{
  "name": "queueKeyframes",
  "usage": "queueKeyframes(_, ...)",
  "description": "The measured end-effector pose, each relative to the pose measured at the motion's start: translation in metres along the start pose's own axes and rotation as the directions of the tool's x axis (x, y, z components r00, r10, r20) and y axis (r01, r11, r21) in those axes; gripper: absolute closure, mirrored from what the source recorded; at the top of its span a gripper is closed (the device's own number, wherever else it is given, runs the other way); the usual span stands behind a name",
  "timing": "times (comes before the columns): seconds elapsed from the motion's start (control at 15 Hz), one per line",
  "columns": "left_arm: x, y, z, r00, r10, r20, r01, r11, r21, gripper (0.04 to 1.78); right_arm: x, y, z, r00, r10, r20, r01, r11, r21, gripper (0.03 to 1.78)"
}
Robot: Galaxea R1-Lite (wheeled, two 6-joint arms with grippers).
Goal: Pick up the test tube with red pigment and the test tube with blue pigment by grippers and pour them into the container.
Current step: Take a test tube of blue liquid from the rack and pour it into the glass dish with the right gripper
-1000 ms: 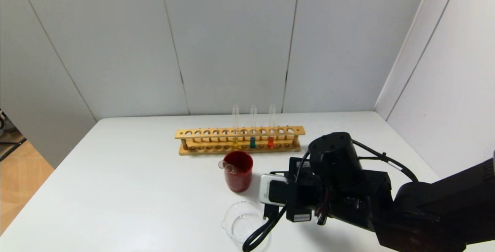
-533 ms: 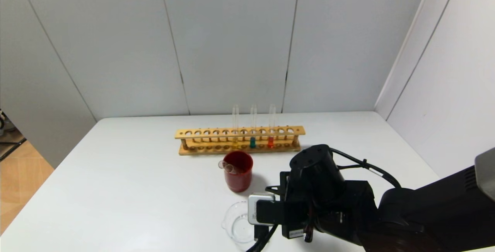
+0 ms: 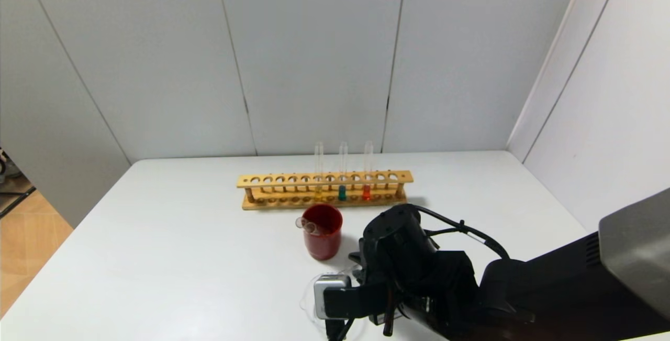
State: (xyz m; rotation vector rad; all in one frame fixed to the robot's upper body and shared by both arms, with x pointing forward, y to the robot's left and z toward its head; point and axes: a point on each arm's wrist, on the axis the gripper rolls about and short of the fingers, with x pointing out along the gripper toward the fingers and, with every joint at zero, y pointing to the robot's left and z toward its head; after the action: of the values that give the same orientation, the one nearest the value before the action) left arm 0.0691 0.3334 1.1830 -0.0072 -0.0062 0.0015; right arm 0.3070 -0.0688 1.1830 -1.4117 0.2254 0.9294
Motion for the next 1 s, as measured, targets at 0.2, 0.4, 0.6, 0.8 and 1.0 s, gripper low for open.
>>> queueKeyframes(0.2, 0.0, 0.0, 0.0, 1.0, 0.0, 0.0, 0.0, 1.0, 0.0, 0.07, 0.001, 0.0, 0.005, 0.999, 0.029, -0.046, -0.032, 0.997, -0.068, 1.42)
queueKeyframes(0.4, 0.0, 0.0, 0.0, 1.0, 0.0, 0.0, 0.0, 1.0, 0.0, 0.07, 0.002, -0.003, 0.007, 0.995, 0.037, -0.098, -0.046, 0.995, -0.088, 1.42)
queueKeyframes(0.6, 0.0, 0.0, 0.0, 1.0, 0.0, 0.0, 0.0, 1.0, 0.0, 0.07, 0.002, -0.01, 0.01, 0.993, 0.009, -0.116, -0.025, 0.991, -0.135, 1.42)
queueKeyframes(0.8, 0.0, 0.0, 0.0, 1.0, 0.0, 0.0, 0.0, 1.0, 0.0, 0.07, 0.003, -0.017, 0.013, 0.991, 0.002, -0.136, -0.025, 0.986, -0.165, 1.42)
queueKeyframes(1.0, 0.0, 0.0, 0.0, 1.0, 0.0, 0.0, 0.0, 1.0, 0.0, 0.07, 0.005, -0.017, 0.014, 0.988, 0.024, -0.153, -0.052, 0.983, -0.175, 1.42)
